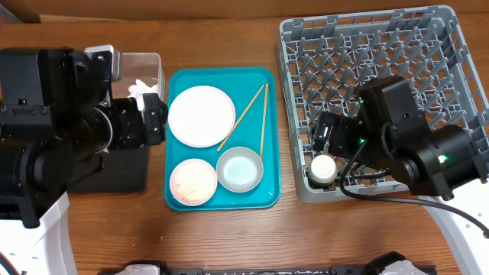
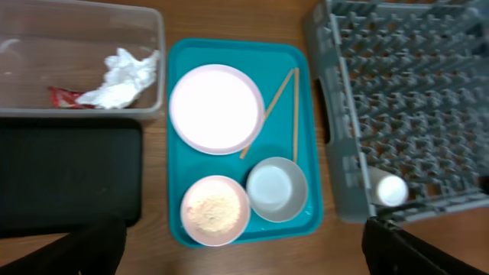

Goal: Sort waste into correct bins and load items into the dishwasher
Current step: 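Grasp the pink bowl of rice with the left gripper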

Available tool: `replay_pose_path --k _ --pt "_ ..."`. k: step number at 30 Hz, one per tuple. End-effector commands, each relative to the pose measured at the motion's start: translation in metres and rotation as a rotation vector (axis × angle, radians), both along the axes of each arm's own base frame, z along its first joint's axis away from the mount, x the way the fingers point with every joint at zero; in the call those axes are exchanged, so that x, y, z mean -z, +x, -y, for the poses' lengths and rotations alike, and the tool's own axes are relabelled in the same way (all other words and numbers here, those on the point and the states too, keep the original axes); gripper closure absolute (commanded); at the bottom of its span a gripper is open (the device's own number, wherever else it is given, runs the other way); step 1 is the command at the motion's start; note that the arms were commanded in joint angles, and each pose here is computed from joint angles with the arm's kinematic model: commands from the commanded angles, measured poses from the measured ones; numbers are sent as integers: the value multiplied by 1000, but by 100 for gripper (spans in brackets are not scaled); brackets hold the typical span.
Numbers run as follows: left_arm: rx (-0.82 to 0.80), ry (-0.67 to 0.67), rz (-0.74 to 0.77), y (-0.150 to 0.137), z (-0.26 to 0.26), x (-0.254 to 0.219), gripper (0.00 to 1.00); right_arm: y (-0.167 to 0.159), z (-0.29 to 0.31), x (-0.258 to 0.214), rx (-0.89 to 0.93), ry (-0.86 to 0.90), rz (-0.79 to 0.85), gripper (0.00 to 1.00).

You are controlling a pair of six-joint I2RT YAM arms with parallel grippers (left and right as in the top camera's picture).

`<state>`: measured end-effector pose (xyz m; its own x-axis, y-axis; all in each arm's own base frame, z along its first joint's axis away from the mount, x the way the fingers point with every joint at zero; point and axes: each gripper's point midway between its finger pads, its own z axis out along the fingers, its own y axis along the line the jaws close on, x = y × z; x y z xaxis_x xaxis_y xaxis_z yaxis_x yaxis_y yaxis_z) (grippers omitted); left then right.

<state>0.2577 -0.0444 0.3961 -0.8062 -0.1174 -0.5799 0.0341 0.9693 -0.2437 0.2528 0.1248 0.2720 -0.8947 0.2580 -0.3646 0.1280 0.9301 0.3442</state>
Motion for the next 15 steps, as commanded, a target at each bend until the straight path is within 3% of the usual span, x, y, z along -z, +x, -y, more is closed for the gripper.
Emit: replay_pose_path --k 1,2,3,6,10,15 --pt "77 -126 -16 -1 26 -3 0 0 1 -2 -3 -5 14 0" --pt "93 -127 -53 -1 30 5 17 0 1 -2 -3 -5 14 0" --pt "106 -119 -80 -3 33 13 20 1 1 -2 -2 -5 14 0" --pt "137 -58 -196 -12 43 48 24 0 1 -2 -3 -5 14 0" --pt "77 121 -385 -24 38 120 30 1 1 -2 -2 -6 15 0" --pt "172 186 -519 -36 62 210 34 0 1 -2 -3 -5 14 0"
